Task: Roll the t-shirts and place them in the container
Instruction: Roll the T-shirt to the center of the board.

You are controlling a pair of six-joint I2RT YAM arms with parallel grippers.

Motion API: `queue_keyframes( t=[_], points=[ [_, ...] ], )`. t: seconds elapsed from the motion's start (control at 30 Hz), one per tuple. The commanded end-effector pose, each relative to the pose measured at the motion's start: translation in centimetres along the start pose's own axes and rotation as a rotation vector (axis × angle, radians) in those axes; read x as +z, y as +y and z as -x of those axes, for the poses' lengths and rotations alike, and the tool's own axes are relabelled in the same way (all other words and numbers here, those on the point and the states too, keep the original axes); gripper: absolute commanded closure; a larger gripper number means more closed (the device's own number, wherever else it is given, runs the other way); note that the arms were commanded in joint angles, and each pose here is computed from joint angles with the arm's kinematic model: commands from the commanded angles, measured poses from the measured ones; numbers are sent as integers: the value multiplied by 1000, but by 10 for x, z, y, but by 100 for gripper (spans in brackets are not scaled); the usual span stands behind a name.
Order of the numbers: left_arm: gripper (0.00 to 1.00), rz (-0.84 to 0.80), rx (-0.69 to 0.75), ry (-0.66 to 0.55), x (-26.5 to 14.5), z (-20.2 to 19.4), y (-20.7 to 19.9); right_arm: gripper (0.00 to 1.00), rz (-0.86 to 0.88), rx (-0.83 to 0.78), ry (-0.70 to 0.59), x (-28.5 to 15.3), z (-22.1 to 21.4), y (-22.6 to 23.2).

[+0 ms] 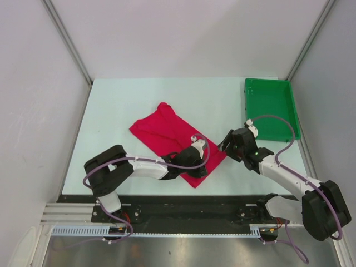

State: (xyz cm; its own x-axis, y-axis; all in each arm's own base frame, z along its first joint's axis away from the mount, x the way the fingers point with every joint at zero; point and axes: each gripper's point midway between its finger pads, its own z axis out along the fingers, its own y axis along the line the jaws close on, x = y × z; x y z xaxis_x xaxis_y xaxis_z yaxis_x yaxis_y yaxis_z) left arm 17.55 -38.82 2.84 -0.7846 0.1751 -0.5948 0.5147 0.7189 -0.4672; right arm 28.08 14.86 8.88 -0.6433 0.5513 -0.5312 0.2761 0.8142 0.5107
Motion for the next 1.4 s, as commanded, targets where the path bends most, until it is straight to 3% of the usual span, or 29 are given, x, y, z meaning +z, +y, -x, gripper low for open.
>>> queue_keyframes(
  t=[0.0, 0.23, 0.6, 0.67, 0.8, 0.83, 0.9, 0.93, 1.03, 1.37],
  points=[
    [100, -152, -150, 79, -14, -15, -19, 33, -30, 27, 50, 0, -27, -13],
    [100, -203, -288, 117, -13, -28, -17, 33, -49, 41, 91, 14, -46, -19],
    [99, -190, -285, 134, -12, -31, -13, 41, -78, 54, 60, 28, -43, -22],
    [97, -189, -279, 130, -13, -31, -13, 47, -92, 52, 73, 31, -47, -26],
    [84, -182, -237, 87, -17, -21, -12, 65, -139, 49, 96, 34, -53, -36],
    [78, -168, -225, 88, -18, -21, -10, 75, -148, 46, 96, 34, -53, -37],
    [73, -166, -175, 47, -23, -8, -12, 85, -176, 33, 107, 32, -55, -43],
    [64, -143, -157, 54, -25, -9, -10, 92, -183, 24, 107, 32, -54, -43],
    [49, -93, -70, 16, -32, 5, -10, 98, -236, -5, 124, 31, -56, -52],
    [38, 198, 334, -107, -52, 48, -18, 99, -298, -55, 190, 37, -67, -60]
  ],
)
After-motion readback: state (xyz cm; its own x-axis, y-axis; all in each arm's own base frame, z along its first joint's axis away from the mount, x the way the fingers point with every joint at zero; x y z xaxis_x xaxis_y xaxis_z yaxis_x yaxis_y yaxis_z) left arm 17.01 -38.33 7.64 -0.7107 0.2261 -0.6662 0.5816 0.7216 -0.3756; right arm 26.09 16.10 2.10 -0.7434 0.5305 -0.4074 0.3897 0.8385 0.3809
